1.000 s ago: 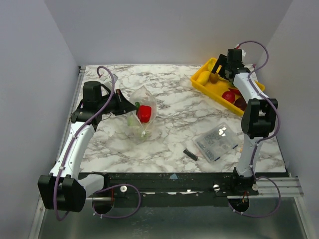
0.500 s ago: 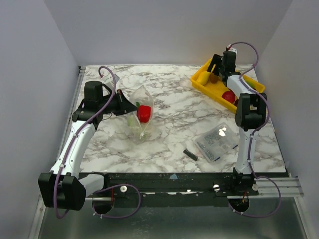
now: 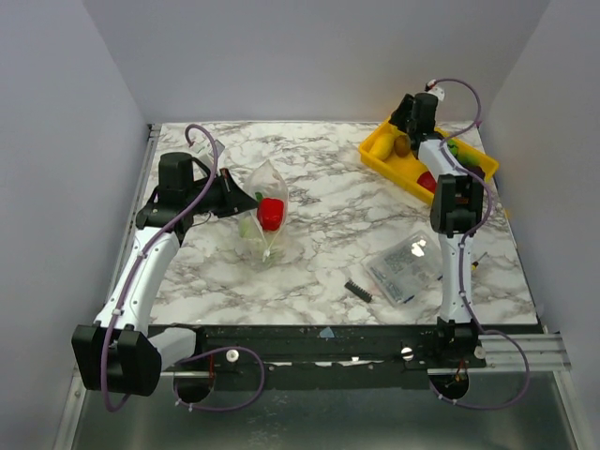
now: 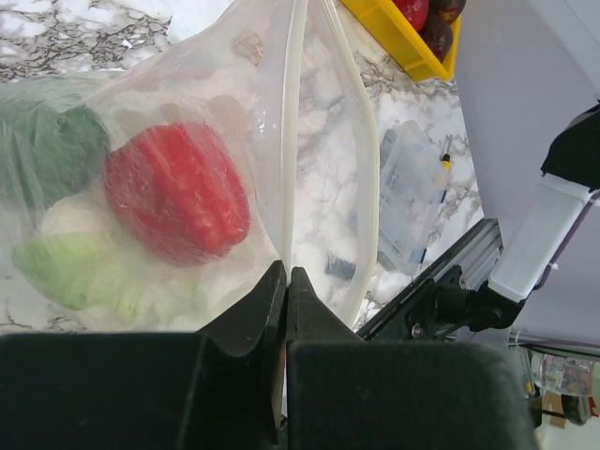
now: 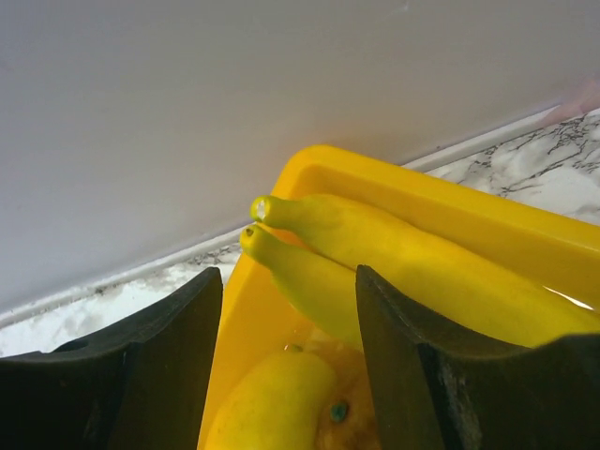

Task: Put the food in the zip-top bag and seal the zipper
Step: Pick up the fake fruit from the zipper food storage bag.

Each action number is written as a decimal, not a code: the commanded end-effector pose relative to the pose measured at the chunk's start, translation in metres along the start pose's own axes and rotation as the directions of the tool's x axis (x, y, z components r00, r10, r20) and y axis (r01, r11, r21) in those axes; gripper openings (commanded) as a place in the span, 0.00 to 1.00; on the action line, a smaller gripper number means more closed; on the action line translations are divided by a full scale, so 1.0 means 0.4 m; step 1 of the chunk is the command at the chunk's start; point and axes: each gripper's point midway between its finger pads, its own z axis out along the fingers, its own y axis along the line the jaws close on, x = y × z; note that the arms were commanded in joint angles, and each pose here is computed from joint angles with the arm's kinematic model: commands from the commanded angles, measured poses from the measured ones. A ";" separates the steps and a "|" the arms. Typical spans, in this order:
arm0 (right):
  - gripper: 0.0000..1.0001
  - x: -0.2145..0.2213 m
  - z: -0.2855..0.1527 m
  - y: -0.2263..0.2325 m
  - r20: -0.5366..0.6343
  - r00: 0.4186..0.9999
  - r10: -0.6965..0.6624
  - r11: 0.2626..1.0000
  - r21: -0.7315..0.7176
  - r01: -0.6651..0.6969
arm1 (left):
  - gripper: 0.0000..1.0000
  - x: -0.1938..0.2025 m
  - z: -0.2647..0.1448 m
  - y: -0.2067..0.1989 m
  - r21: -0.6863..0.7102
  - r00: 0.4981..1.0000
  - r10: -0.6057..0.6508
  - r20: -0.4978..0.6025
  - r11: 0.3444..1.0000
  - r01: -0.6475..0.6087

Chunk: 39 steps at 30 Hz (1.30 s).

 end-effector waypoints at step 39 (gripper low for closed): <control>0.42 0.086 0.100 -0.006 0.048 0.990 -0.134 0.988 0.090 0.129 | 0.00 0.004 0.014 0.006 0.004 1.000 0.013 -0.022 1.000 -0.013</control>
